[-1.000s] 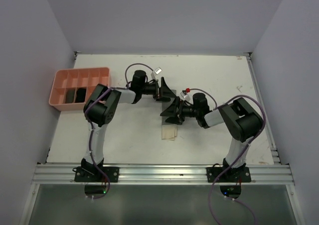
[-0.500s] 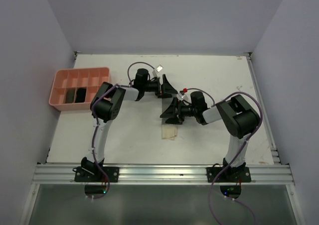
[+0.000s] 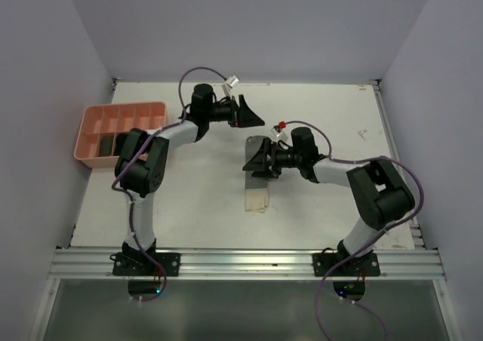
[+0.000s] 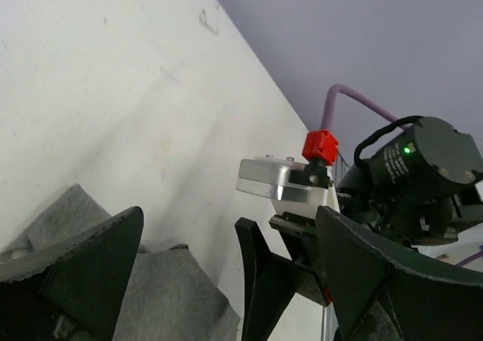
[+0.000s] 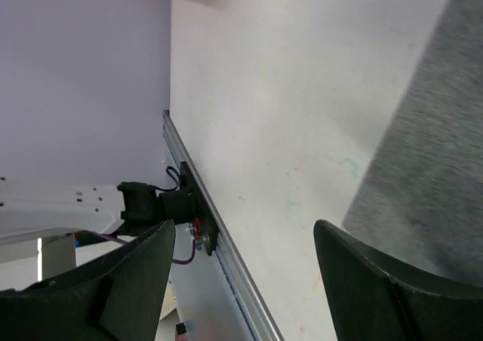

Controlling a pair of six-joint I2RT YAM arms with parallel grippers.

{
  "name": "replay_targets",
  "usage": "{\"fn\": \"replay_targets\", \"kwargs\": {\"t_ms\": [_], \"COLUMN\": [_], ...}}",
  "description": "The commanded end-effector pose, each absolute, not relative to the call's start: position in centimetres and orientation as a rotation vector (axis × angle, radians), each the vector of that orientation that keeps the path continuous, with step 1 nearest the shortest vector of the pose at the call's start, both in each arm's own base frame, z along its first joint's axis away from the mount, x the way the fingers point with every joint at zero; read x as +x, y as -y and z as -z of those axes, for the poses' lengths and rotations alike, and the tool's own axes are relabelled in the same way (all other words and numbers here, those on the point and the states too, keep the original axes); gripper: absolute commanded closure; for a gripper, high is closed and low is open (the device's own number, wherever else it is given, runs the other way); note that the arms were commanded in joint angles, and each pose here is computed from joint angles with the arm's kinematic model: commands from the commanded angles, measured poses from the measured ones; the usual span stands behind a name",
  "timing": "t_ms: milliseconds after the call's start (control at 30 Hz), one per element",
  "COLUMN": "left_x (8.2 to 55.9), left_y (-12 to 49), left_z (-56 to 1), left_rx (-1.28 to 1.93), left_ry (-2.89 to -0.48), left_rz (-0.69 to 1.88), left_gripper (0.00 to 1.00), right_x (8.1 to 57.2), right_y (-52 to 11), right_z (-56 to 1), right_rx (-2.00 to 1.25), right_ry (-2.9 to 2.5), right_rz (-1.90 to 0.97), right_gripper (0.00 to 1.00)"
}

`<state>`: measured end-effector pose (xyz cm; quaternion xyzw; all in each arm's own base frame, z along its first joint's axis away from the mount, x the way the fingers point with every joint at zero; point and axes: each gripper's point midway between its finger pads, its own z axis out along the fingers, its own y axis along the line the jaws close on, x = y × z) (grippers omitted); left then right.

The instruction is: Roll the underwear

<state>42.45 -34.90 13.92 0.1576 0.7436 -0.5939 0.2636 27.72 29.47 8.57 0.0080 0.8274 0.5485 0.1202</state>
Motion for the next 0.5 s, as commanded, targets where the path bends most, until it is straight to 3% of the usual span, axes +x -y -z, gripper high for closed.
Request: {"fn": "replay_targets", "kwargs": {"t_ms": [0, 100, 200, 233, 333, 467], "left_x": [43.9, 43.6, 41.2, 39.7, 35.4, 28.2], "left_y": [30.6, 27.1, 24.7, 24.1, 22.9, 23.2], "left_z": [-23.1, -23.8, -22.3, -22.6, -20.5, -15.0], "left_rx": [0.589, 0.710, 0.936, 0.997, 1.235, 1.647], "left_ry": [-1.755, -1.728, -1.686, -1.666, -1.566, -1.345], "left_rz": [1.336, 1.050, 0.818, 0.790, 0.708, 0.597], "left_gripper": [0.00, 0.02, 0.19, 0.30, 0.44, 0.48], "right_x": [29.3, 28.8, 28.8, 28.3, 28.2, 27.8], "right_y": [-29.2, -28.5, -28.4, -28.1, -28.3, -28.6], "right_z": [-13.4, -12.8, -11.0, -10.0, -8.2, -6.5], "right_rx": [-0.144, -0.224, -0.286, -0.287, -0.339, -0.367], "right_ry": [-2.317, -2.371, -2.429, -2.482, -2.517, -2.548], "right_rz": [-1.472, -1.390, -1.356, -1.345, -1.354, -1.379], "right_gripper": [0.22, 0.29, 0.47, 0.55, 0.64, 0.70]}}
